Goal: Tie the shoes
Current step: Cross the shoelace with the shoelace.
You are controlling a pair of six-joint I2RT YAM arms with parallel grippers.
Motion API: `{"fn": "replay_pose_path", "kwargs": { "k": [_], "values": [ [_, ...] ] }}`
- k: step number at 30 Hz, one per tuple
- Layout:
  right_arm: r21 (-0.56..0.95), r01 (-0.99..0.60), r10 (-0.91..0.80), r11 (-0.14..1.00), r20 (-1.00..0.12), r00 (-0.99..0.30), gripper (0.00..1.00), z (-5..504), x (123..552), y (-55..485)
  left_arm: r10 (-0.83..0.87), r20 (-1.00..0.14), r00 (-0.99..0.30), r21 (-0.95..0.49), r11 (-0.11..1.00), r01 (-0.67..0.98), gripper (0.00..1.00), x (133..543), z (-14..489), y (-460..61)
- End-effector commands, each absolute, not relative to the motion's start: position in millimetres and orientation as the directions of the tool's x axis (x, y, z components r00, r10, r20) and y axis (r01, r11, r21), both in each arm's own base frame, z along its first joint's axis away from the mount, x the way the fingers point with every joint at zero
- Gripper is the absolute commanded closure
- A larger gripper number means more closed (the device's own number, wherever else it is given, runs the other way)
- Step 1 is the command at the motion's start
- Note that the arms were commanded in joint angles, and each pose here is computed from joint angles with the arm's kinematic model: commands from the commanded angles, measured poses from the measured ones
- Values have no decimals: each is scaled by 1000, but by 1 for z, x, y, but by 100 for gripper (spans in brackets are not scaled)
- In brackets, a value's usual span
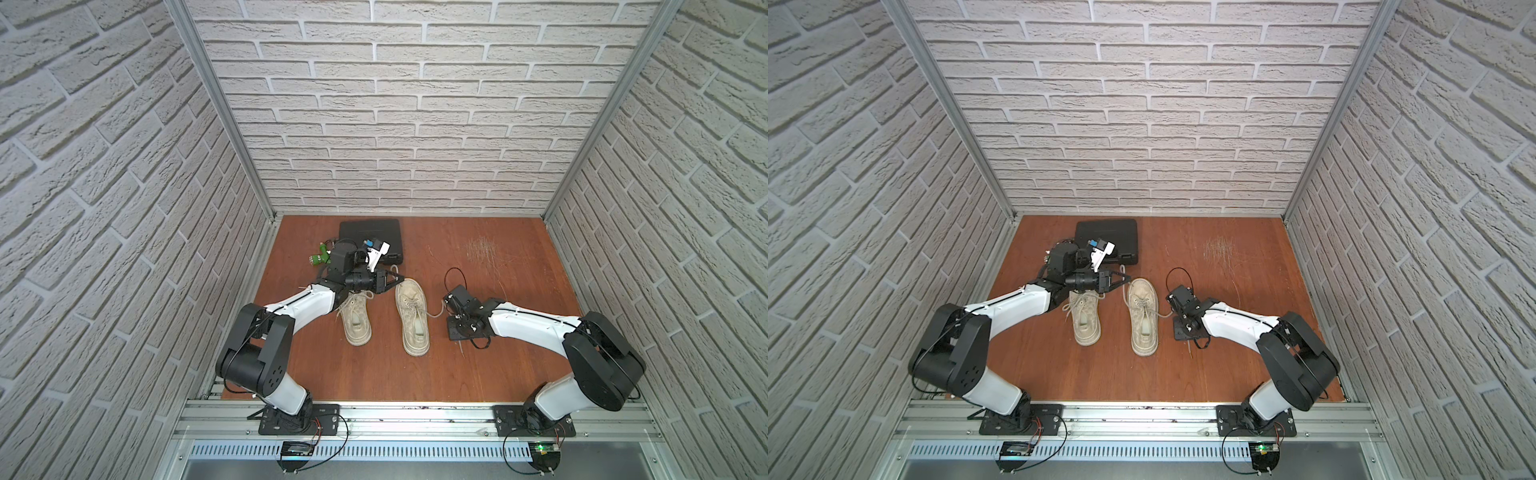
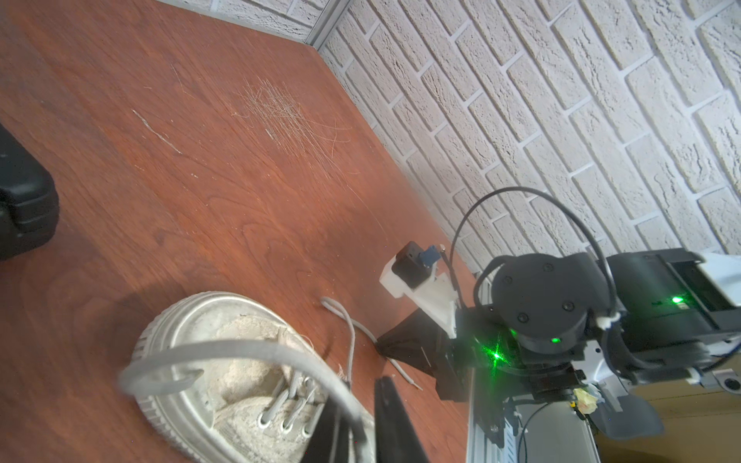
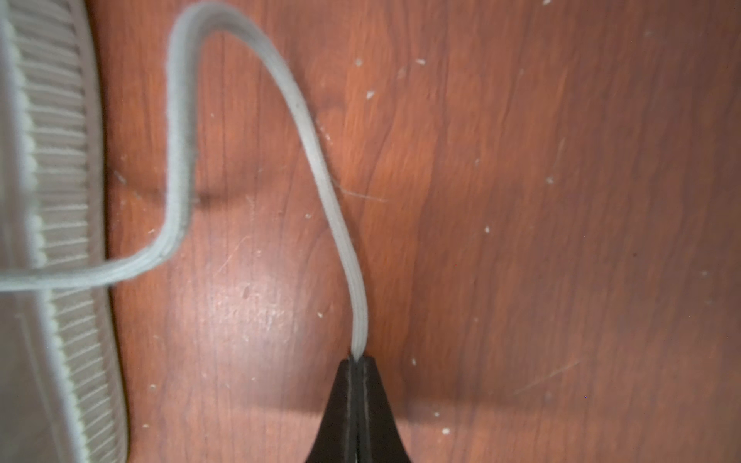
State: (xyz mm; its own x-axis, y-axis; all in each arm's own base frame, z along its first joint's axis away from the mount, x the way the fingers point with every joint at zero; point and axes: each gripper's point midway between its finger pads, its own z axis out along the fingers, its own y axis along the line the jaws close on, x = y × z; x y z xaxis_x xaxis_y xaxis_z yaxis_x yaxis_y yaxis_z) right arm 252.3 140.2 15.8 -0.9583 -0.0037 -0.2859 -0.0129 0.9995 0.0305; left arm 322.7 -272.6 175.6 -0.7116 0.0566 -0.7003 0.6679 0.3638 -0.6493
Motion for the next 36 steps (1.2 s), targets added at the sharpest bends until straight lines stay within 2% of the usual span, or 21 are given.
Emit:
{"fn": "replay_pose_path", "kwargs": {
  "k": [1, 6, 10, 13, 23, 36],
  "values": [
    [84, -78, -44, 993, -354, -934, 97, 33, 260, 140, 58, -758, -649, -602, 321, 732, 79, 316, 191, -276],
    [290, -237, -61, 927, -506, -860, 97, 87, 275, 167, 58, -763, -643, -598, 313, 738, 75, 316, 192, -277],
    [440, -378, -25, 815, -624, -781, 97, 147, 282, 193, 59, -764, -643, -599, 309, 739, 75, 316, 192, -279],
    [506, -439, 18, 743, -670, -742, 97, 183, 288, 206, 63, -768, -638, -595, 299, 746, 74, 315, 193, -281],
    [613, -527, 111, 588, -707, -698, 97, 267, 321, 234, 96, -804, -587, -556, 230, 799, 69, 309, 198, -290],
    [642, -573, 108, 510, -708, -698, 97, 285, 340, 255, 118, -816, -566, -545, 172, 821, 62, 304, 200, -302]
  ]
}}
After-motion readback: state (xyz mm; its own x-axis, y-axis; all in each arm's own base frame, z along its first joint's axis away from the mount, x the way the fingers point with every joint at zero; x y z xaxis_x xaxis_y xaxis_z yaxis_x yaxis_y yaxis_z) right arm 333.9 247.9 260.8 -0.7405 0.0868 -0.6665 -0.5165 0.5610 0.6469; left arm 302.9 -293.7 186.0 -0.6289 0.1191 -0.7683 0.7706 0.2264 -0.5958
